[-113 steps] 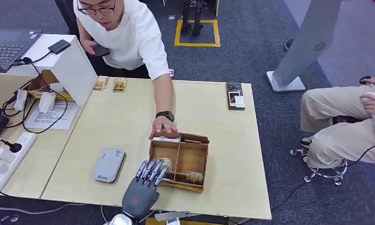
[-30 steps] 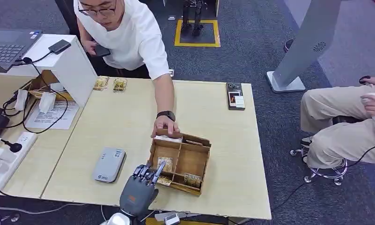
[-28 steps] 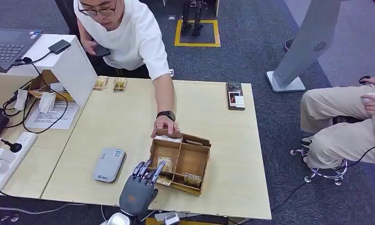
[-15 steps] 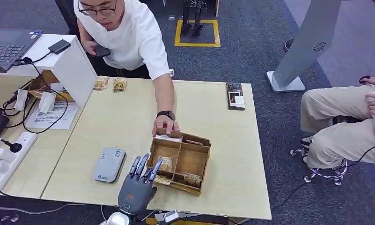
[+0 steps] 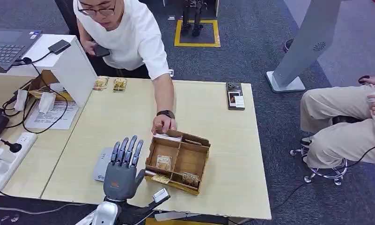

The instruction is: Pass the card to the sensor for recognition and then transmit it.

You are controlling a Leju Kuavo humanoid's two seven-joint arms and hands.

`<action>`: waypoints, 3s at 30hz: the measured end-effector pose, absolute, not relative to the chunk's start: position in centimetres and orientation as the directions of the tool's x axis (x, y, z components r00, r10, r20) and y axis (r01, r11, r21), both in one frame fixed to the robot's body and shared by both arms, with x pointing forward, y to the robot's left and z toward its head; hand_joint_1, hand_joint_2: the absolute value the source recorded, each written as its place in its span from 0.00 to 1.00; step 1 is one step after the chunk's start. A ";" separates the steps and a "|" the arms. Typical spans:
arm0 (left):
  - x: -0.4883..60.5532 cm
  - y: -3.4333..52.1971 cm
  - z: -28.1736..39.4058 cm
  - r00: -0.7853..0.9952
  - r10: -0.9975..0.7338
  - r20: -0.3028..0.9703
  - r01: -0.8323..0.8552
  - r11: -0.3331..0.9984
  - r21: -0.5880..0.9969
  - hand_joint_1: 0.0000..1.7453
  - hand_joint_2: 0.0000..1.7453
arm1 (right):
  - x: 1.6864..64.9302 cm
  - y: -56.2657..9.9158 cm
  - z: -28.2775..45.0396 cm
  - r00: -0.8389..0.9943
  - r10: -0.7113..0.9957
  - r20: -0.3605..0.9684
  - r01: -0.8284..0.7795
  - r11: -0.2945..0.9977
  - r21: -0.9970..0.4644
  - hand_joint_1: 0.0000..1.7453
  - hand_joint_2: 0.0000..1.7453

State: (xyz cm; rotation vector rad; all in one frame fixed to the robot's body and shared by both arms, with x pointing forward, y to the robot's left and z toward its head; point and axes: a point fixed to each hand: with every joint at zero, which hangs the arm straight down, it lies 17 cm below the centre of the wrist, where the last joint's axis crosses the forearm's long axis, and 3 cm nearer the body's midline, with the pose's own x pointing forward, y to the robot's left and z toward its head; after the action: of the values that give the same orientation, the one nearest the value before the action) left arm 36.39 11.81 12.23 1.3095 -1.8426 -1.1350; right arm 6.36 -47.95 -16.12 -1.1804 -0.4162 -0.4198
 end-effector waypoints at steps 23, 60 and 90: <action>34.2 10.4 10.6 -0.425 -0.904 -0.052 -0.397 0.134 0.908 0.00 1.00 | 6.3 -47.9 -16.2 0.850 -0.103 0.517 0.520 0.323 -0.791 0.00 1.00; 32.5 8.7 8.0 -0.486 -0.872 -0.062 -0.338 0.123 0.933 0.00 1.00 | 6.2 -47.9 -16.2 0.848 -0.107 0.519 0.523 0.321 -0.789 0.00 1.00; 32.5 6.9 8.7 -0.523 -0.851 -0.036 -0.331 0.164 0.929 0.26 1.00 | 6.4 -48.0 -16.1 0.848 -0.092 0.521 0.521 0.323 -0.790 0.00 1.00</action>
State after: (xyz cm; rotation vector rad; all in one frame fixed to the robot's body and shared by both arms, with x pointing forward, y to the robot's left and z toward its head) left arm 32.47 6.89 8.75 1.1165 -1.9405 -1.3476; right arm 6.43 -47.96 -16.09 -1.1814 -0.4206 -0.4181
